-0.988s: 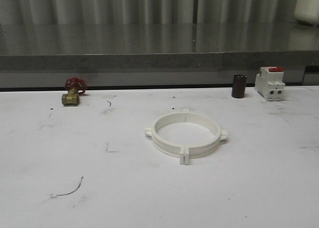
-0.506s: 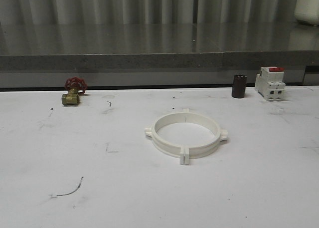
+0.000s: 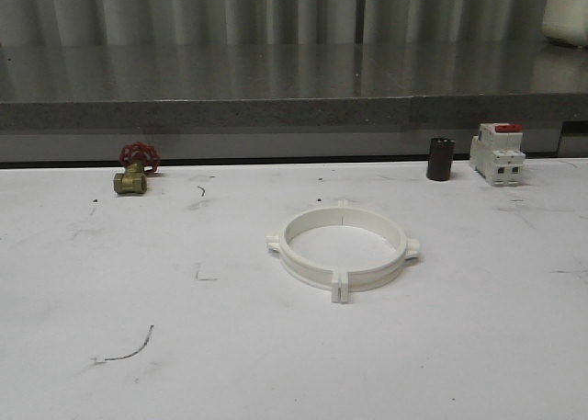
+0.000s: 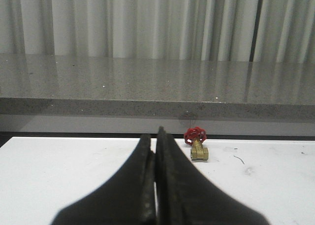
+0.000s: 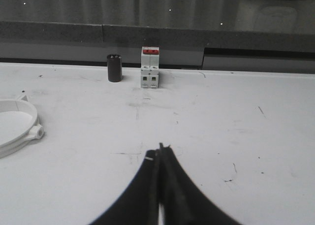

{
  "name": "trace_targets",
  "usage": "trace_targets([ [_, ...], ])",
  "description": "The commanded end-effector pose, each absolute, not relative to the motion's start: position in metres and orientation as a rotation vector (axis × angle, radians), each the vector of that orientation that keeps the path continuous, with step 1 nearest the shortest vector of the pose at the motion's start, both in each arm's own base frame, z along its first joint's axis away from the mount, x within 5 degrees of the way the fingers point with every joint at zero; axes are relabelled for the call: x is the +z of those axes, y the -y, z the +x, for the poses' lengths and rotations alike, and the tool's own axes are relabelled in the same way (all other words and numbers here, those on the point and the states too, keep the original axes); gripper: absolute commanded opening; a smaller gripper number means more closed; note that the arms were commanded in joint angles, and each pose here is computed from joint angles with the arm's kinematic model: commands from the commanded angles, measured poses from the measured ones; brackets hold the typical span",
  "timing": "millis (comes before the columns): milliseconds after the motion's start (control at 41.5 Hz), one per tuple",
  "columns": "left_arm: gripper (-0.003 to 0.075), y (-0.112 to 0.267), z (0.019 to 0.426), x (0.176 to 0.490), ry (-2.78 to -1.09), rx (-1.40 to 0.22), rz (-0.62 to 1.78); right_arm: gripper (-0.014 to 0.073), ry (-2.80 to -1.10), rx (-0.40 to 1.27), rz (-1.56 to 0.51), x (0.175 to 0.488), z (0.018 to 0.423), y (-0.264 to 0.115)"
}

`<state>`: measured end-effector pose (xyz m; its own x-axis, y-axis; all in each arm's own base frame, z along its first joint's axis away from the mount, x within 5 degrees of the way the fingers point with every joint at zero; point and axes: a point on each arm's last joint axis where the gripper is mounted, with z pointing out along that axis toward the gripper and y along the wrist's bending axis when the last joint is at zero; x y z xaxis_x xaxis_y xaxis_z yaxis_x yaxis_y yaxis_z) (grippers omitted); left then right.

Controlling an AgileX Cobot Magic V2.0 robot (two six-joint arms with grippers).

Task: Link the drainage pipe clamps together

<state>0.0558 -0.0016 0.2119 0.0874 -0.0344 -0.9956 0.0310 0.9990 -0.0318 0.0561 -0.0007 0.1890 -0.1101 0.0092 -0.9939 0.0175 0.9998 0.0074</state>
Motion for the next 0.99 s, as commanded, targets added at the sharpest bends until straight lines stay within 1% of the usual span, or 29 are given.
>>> trace_targets([
  [0,-0.002,0.0016,0.0552,0.2118,-1.419,-0.063,-0.01,-0.0116,-1.539,-0.015,0.022,0.2016,0.0553,0.0012],
  [169,-0.002,0.0016,0.0552,0.2118,-1.419,-0.063,-0.01,-0.0116,-1.539,0.006,0.001,0.2016,0.0553,-0.0003],
  [964,-0.002,0.0016,0.0552,0.2118,-1.419,-0.063,-0.01,-0.0116,-1.542,0.007,0.0,0.2014,0.0554,-0.0003],
])
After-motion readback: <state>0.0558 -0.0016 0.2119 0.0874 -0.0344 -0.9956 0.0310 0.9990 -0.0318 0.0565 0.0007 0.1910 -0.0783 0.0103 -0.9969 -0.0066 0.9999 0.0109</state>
